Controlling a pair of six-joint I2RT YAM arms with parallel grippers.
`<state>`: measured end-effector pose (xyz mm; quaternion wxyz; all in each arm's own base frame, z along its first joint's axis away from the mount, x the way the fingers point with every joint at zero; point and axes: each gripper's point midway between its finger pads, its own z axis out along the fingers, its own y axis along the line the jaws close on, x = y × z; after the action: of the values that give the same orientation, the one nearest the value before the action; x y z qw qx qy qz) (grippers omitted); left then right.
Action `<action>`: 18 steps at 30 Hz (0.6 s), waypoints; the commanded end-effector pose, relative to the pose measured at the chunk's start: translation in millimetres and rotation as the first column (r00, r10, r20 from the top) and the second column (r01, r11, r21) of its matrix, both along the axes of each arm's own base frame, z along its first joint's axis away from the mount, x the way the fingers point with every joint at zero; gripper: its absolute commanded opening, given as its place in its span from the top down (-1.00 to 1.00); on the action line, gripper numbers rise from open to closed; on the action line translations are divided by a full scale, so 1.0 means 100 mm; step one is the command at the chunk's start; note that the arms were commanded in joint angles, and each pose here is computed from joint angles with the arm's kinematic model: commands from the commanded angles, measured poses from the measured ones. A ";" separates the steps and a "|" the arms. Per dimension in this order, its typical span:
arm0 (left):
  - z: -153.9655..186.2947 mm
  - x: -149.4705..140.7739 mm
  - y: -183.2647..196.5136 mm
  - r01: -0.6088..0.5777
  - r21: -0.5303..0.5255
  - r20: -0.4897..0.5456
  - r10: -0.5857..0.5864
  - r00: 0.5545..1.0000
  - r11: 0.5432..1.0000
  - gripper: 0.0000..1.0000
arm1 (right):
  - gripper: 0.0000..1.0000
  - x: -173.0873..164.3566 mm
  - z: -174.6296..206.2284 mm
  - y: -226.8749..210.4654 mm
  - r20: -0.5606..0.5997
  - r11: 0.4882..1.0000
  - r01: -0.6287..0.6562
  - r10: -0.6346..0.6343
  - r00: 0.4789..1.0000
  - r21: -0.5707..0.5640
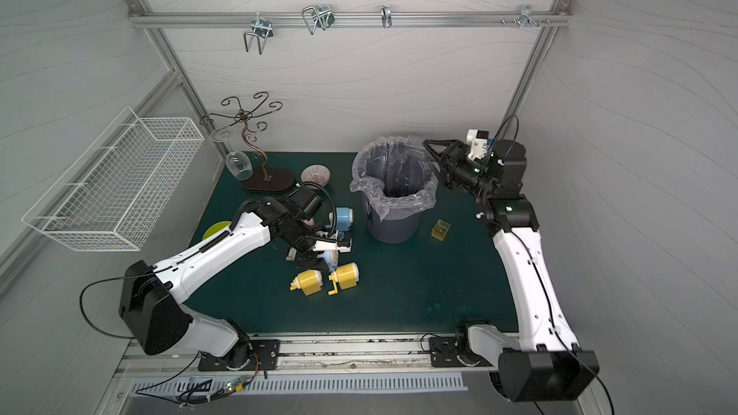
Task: Take out the pencil sharpener tray and clean the shavings
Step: Pour the shavings into the trash bin, then place the pencil sharpener at the center of the board, then place the container at the center of the board.
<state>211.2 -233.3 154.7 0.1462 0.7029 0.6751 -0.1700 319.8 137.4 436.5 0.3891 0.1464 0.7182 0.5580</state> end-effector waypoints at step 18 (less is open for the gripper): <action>-0.49 0.79 -0.07 -0.204 0.115 0.142 0.187 0.972 0.972 1.00 | 1.00 -0.44 -1.89 -1.52 0.396 0.282 0.693 -0.654 0.645 -0.664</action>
<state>269.3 -237.7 113.3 0.1385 0.6659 0.7274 -0.0912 284.3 8.3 241.1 0.6039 0.1943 0.7724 0.0321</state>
